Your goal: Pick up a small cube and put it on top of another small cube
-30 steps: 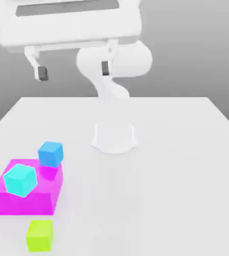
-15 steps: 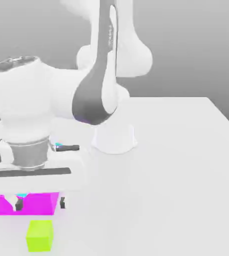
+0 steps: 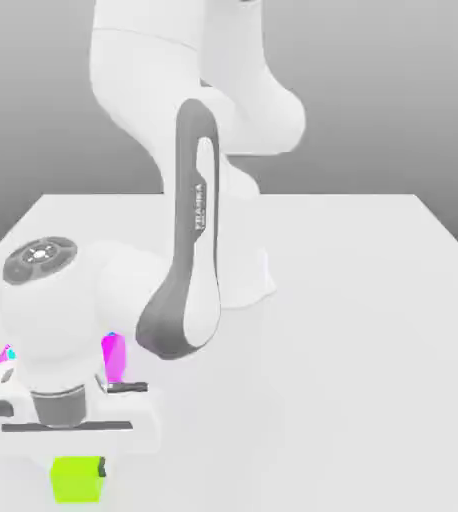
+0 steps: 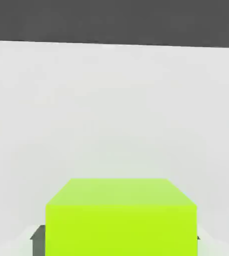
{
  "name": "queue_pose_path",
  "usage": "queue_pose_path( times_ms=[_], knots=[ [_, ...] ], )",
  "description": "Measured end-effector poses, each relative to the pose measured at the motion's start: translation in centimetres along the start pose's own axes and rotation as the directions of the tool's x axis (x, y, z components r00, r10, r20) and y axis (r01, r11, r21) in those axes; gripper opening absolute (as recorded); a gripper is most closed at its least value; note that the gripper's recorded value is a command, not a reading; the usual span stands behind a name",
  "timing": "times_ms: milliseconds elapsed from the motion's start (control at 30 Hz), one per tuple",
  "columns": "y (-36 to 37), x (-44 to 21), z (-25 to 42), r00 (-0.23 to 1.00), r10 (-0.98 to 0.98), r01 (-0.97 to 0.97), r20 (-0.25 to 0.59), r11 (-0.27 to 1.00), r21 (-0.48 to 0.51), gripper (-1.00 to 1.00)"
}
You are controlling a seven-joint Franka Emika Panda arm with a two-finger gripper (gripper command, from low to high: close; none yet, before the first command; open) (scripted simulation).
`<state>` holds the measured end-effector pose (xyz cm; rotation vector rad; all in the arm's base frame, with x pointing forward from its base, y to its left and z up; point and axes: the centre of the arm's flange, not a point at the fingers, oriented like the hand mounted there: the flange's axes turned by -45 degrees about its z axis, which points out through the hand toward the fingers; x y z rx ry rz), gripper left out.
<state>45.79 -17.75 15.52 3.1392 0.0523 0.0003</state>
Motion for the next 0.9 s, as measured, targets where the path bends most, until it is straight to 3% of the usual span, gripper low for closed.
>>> queue_pose_path(
  times_ms=[200, 567, 767, 800, 900],
  knots=[
    [3.2, 0.3, -8.3, 0.997, 0.058, -0.059, -0.055, 0.998, -0.016, -1.0],
    [8.3, -8.3, -19.2, 0.923, 0.38, -0.382, -0.064, 0.924, -0.016, -1.0],
    [6.2, -10.2, -13.6, 0.907, 0.422, -0.422, -0.001, 0.907, 0.007, -1.0],
    [6.1, -10.3, -12.3, 0.906, 0.422, -0.422, 0.0, 0.906, 0.006, 1.0],
    [6.1, -10.3, -12.3, 0.906, 0.422, -0.422, 0.0, 0.906, 0.006, 1.0]
  ],
)
